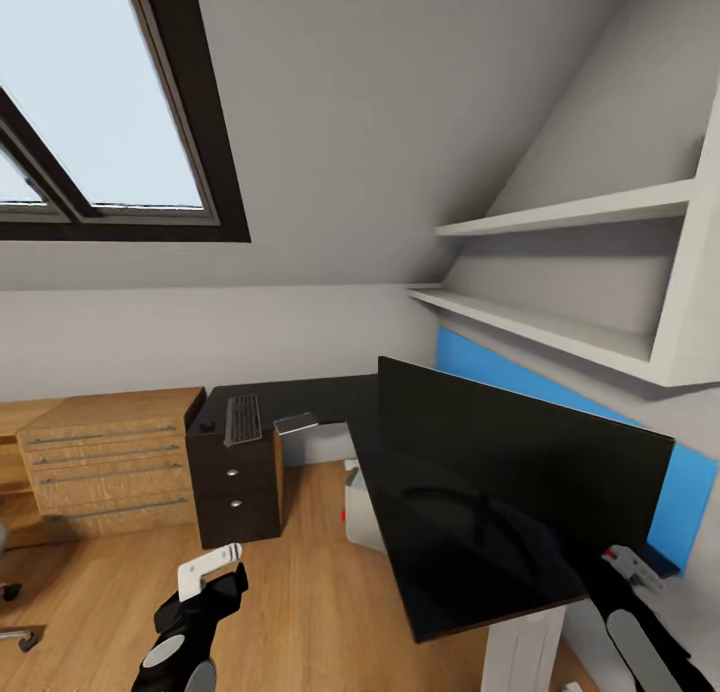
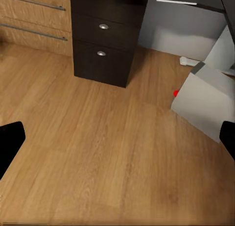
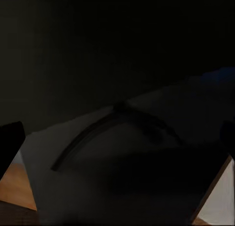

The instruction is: In the bedroom, organize the workspace by keeping the computer under the desk, ensuring the monitor is on the desk, placing the keyboard on the desk next to the monitor, placing the mouse on the desk next to the keyboard, moving the folder from the swivel chair onto the desk next to the mouse, stacking the notebook on top of the folder with the pen on top of the notebook, and positioning the swivel chair next to the desk.

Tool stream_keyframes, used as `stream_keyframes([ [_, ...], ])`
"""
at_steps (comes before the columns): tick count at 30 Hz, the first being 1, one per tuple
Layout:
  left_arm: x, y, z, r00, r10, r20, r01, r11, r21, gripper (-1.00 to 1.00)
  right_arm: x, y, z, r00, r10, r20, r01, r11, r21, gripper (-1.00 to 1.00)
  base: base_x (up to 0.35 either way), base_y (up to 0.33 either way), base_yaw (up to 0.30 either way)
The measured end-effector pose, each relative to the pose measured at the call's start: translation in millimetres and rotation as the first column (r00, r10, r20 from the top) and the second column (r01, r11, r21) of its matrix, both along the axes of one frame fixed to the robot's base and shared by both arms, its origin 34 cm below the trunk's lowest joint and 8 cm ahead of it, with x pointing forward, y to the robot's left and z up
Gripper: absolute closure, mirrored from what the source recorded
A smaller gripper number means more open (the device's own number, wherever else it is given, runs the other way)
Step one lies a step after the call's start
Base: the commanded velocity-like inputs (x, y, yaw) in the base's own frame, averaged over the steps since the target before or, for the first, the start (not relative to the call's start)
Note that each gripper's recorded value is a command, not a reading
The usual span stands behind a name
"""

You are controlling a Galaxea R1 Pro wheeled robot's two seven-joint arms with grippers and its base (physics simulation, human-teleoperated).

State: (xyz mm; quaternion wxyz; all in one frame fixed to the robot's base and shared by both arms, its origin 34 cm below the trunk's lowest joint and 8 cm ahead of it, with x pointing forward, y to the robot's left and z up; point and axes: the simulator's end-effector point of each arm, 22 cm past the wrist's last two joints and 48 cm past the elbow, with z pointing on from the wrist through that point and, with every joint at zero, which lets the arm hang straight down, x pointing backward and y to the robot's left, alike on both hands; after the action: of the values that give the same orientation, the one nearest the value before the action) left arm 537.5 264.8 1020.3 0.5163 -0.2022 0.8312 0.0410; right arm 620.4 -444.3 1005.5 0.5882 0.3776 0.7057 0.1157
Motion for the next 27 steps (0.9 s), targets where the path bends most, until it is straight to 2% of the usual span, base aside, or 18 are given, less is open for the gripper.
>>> stream_keyframes([
  [2, -1, 13, 0, 1.0, 0.031, 0.002, -0.031, 1.0, -0.005, -1.0, -3, -9, -5, 1.0, -0.005, 0.005, 0.005, 0.999, 0.039, -1.0, -0.019, -0.339, 0.0],
  [9, -1, 26, 5, 0.998, 0.063, 0.017, -0.063, 0.998, -0.013, -1.0, -7, -27, -2, 0.999, -0.017, 0.028, 0.014, 0.996, 0.089, -1.0, 0.015, -0.303, 0.0],
  [10, -2, 33, 8, 0.997, 0.08, 0.023, -0.079, 0.997, -0.016, -1.0, -18, -58, -2, 0.998, -0.065, 0.019, 0.06, 0.983, 0.173, -1.0, 0.012, -0.091, 0.0],
  [12, -2, 35, 9, 0.996, 0.084, 0.023, -0.083, 0.996, -0.017, -1.0, -23, -70, -3, 0.996, -0.089, 0.019, 0.083, 0.972, 0.22, -1.0, 0.008, -0.06, 0.0],
  [14, -2, 36, 9, 0.996, 0.088, 0.024, -0.087, 0.996, -0.018, -1.0, -33, -91, -2, 0.991, -0.134, 0.026, 0.119, 0.943, 0.31, -1.0, 0.003, -0.02, 0.0],
  [16, -2, 37, 9, 0.996, 0.089, 0.024, -0.089, 0.996, -0.019, -1.0, -37, -103, 2, 0.985, -0.166, 0.039, 0.143, 0.925, 0.351, -1.0, 0.001, -0.009, 0.0],
  [17, -2, 37, 9, 0.996, 0.09, 0.024, -0.089, 0.996, -0.019, -1.0, -39, -111, 6, 0.98, -0.193, 0.055, 0.158, 0.91, 0.383, -1.0, 0.001, -0.004, 0.0],
  [21, -2, 37, 9, 0.996, 0.09, 0.024, -0.09, 0.996, -0.019, -1.0, -37, -120, 15, 0.966, -0.239, 0.095, 0.169, 0.869, 0.465, -1.0, 0.0, -0.029, 0.0],
  [23, -2, 36, 9, 0.996, 0.09, 0.024, -0.09, 0.996, -0.021, -1.0, -36, -119, 17, 0.962, -0.25, 0.107, 0.168, 0.856, 0.489, -1.0, 0.0, -0.14, 0.0],
  [27, -2, 36, 8, 0.996, 0.089, 0.022, -0.089, 0.996, -0.022, -1.0, -34, -114, 12, 0.955, -0.275, 0.111, 0.185, 0.845, 0.502, -1.0, 0.0, -0.26, 0.0],
])
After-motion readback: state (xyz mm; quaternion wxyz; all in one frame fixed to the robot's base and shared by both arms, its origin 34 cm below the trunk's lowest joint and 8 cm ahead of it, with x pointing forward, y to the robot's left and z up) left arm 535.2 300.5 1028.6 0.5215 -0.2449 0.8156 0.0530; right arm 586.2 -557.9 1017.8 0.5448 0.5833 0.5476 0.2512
